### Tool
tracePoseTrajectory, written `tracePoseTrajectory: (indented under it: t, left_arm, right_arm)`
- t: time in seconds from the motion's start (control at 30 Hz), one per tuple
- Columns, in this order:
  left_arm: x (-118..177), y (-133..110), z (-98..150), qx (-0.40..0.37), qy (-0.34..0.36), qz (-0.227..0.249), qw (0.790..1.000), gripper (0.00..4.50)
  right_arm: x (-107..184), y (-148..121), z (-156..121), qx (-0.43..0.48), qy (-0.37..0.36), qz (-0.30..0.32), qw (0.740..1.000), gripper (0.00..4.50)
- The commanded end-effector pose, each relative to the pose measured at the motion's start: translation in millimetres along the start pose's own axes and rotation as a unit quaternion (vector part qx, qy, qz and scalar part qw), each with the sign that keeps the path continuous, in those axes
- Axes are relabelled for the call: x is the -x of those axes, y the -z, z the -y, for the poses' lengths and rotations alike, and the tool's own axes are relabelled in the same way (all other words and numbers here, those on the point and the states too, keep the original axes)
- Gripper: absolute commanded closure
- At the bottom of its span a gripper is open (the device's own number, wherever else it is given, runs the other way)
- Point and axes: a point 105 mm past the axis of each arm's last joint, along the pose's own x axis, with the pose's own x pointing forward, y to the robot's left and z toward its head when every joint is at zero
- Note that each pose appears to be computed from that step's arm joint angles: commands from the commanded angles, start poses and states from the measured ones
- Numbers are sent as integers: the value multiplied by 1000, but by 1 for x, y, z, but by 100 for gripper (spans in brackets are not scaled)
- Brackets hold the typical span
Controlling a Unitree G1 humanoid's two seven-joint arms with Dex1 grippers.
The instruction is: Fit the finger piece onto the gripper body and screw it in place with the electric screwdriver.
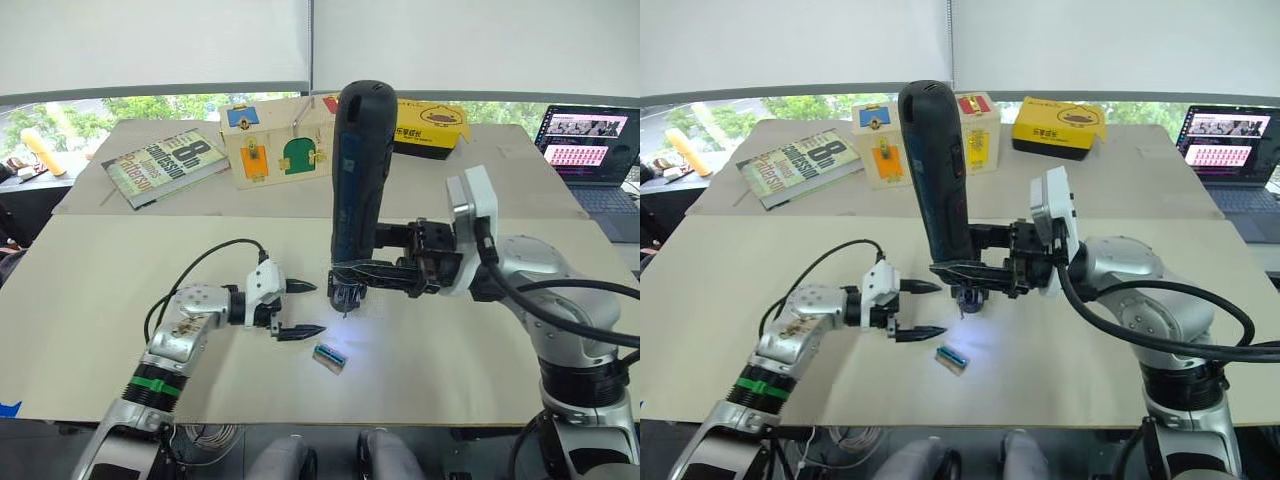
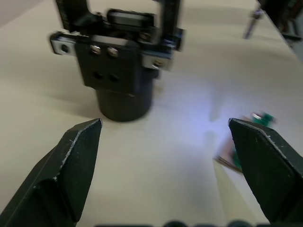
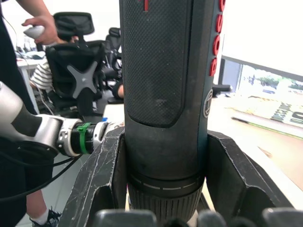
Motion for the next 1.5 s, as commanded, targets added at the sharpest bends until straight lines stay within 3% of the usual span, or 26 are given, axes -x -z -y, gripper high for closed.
tracePoseTrajectory:
  t: [0.03, 0.33, 0.43, 0.53, 0.73, 0.8, 0.9, 0.97, 1.2, 1.5]
  left_arm:
    - [-15, -1, -3, -7, -17, -1, 1000, 0]
    - [-60, 2, -11, 4, -58, 8, 998, 0]
    - [-67, -2, -12, 6, -49, 21, 999, 85]
    - [-69, -4, -10, -6, -21, 25, 999, 214]
    - [-68, -15, -7, -78, 105, 23, 991, 212]
    - [-74, -15, -16, -87, 105, 3, 991, 212]
    - [-75, -12, -22, -71, 116, -12, 991, 63]
    - [-71, -10, -24, -67, 116, -14, 991, 0]
    - [-39, -3, -26, -37, 57, 6, 998, 0]
    - [-44, -11, -11, -8, -20, 33, 999, 0]
  right_arm:
    - [4, -18, -7, 33, -5, 16, 999, 261]
    - [7, -10, -10, 32, 10, 6, 999, 261]
    - [7, -7, -13, 30, 11, 2, 999, 261]
    - [7, -5, -14, 30, 12, 0, 999, 261]
    - [7, -3, -16, 26, 12, -3, 1000, 261]
    - [7, -2, -16, 25, 11, -4, 1000, 261]
    - [7, -2, -16, 24, 13, -5, 1000, 261]
    - [7, -1, -16, 24, 14, -5, 1000, 261]
    - [5, -3, -19, 23, 15, 1, 1000, 261]
    - [4, -2, -16, 21, 17, 3, 1000, 261]
